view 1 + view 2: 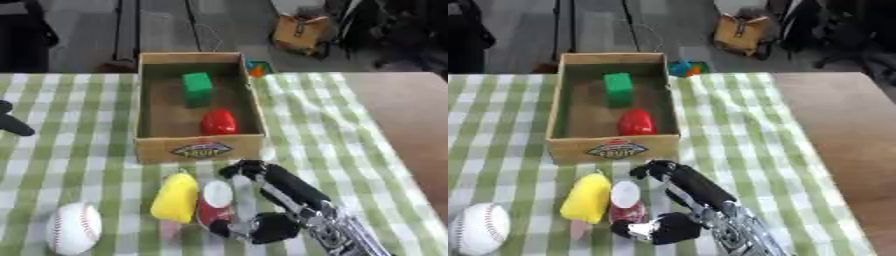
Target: Pick up objects on the table and place them in the box.
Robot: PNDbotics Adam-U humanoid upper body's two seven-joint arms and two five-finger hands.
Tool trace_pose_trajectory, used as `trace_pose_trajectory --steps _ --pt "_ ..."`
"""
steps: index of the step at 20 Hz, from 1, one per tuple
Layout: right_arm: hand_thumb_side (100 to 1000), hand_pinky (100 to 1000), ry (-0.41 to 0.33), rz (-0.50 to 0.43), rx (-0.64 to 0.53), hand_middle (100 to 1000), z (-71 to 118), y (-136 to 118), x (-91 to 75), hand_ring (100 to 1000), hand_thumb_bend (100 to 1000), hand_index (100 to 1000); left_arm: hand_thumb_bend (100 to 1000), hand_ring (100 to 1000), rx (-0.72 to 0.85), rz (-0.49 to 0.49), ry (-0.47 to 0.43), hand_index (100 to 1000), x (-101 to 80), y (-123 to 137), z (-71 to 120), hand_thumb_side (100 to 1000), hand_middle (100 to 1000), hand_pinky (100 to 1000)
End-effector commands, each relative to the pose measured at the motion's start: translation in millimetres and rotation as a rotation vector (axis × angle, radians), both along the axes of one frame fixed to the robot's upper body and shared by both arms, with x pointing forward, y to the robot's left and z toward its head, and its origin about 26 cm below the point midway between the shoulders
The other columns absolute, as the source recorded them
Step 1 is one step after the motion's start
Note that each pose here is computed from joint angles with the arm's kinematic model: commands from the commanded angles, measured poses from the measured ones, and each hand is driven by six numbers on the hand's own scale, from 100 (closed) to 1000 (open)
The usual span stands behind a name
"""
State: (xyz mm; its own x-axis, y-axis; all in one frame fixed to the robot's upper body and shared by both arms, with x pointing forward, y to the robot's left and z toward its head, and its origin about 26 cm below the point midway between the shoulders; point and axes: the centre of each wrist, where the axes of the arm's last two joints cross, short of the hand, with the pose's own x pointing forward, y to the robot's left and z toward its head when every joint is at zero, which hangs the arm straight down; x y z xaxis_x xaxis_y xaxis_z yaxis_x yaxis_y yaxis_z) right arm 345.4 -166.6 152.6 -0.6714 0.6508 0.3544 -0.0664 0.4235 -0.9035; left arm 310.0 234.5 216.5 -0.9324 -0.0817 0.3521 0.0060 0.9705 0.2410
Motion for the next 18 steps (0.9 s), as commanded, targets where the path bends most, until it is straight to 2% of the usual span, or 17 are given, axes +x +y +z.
trace_pose_trajectory --steps 1,11,18 --pt "770 814 -0.016 0.012 -0.005 749 3.6 3.3 1.1 880 660 879 141 515 0.013 0.001 -0.027 612 -2.5 1.2 7.2 865 594 507" --pt "754 792 -0.003 0.008 0.008 705 -0.2 6.3 4.0 863 650 859 139 516 0.015 -0.001 -0.027 612 -2.5 0.6 7.2 864 595 508" --pt "681 745 -0.005 -0.022 0.036 608 -2.3 4.9 5.3 815 619 808 137 517 0.019 -0.001 -0.026 612 -2.5 0.5 7.0 864 596 509"
